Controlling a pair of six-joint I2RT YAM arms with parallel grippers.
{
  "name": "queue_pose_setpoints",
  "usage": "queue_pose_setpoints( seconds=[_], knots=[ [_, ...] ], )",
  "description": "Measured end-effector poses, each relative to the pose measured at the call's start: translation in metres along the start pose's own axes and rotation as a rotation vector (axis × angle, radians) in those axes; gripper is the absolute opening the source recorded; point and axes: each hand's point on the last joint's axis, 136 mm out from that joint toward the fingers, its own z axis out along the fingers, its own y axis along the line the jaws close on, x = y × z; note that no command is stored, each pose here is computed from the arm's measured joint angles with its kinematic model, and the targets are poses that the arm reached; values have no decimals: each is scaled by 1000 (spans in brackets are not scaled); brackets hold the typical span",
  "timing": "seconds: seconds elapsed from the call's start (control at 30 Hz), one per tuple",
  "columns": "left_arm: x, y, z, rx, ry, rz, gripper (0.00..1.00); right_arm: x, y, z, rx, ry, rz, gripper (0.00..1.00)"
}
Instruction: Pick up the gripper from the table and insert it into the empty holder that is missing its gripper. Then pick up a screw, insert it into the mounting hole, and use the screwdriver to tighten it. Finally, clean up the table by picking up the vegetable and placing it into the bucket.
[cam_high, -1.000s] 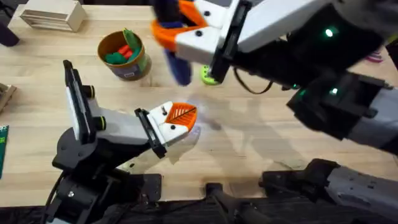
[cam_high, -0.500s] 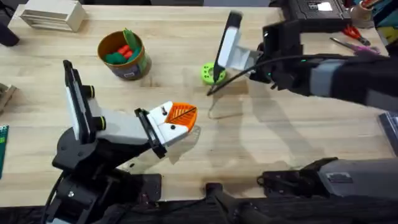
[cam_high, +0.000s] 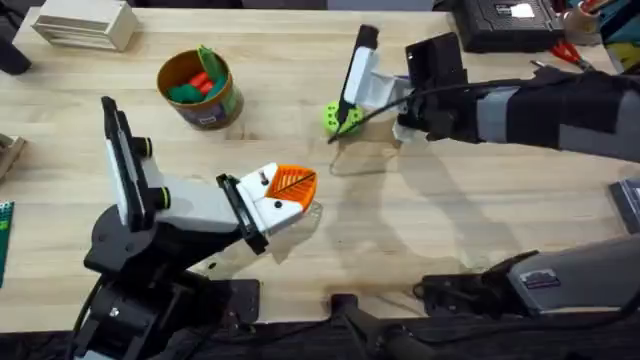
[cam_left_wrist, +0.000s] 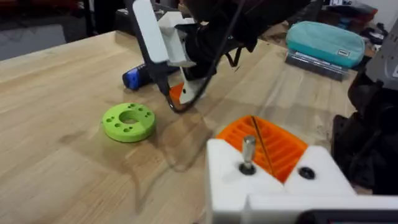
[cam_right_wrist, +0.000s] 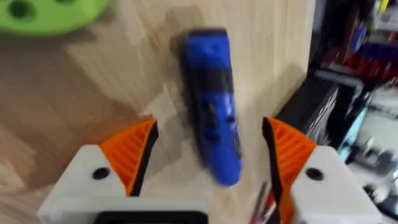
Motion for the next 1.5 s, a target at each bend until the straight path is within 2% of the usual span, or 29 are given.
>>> queue_pose_setpoints(
  seconds=[0.03,0.2,0.23,0.27,0.4,0.43,0.47,0.6,0.77,0.87,0.97,1.13,1.27,1.37,1.5],
  knots=[
    [0,0,0,0,0,0,4,-4,4,-8,-16,-16,146,984],
    [0,0,0,0,0,0,5,-12,-4,-34,-16,-71,342,984],
    [0,0,0,0,0,6,77,-12,-10,-42,-8,-87,394,984],
    [0,0,0,0,0,2,219,-13,-15,-49,0,-101,438,984],
    [0,0,0,0,0,3,857,-12,-34,-78,17,-166,634,985],
    [0,0,0,0,0,-1,949,-13,-37,-86,11,-189,680,984],
    [0,0,0,0,0,0,976,-15,-40,-92,1,-214,719,985],
    [0,0,0,-2,-1,3,985,-28,-51,-116,-46,-336,836,985],
    [-12,5,-1,-33,-43,41,986,-38,-51,-129,-103,-409,883,987],
    [-13,14,-5,-115,3,-2,986,-40,-49,-129,-124,-416,891,987],
    [-25,25,-20,-255,83,-68,987,-41,-48,-130,-134,-422,894,987],
    [-52,42,-58,-528,278,-173,987,-42,-47,-130,-141,-426,898,986],
    [-49,62,-74,-690,481,-237,988,-42,-47,-130,-142,-426,898,986],
    [-35,81,-71,-748,625,-249,987,-42,-47,-130,-141,-426,898,987],
    [1,95,-71,-774,838,-283,987,-42,-47,-130,-142,-426,898,987]
  ],
)
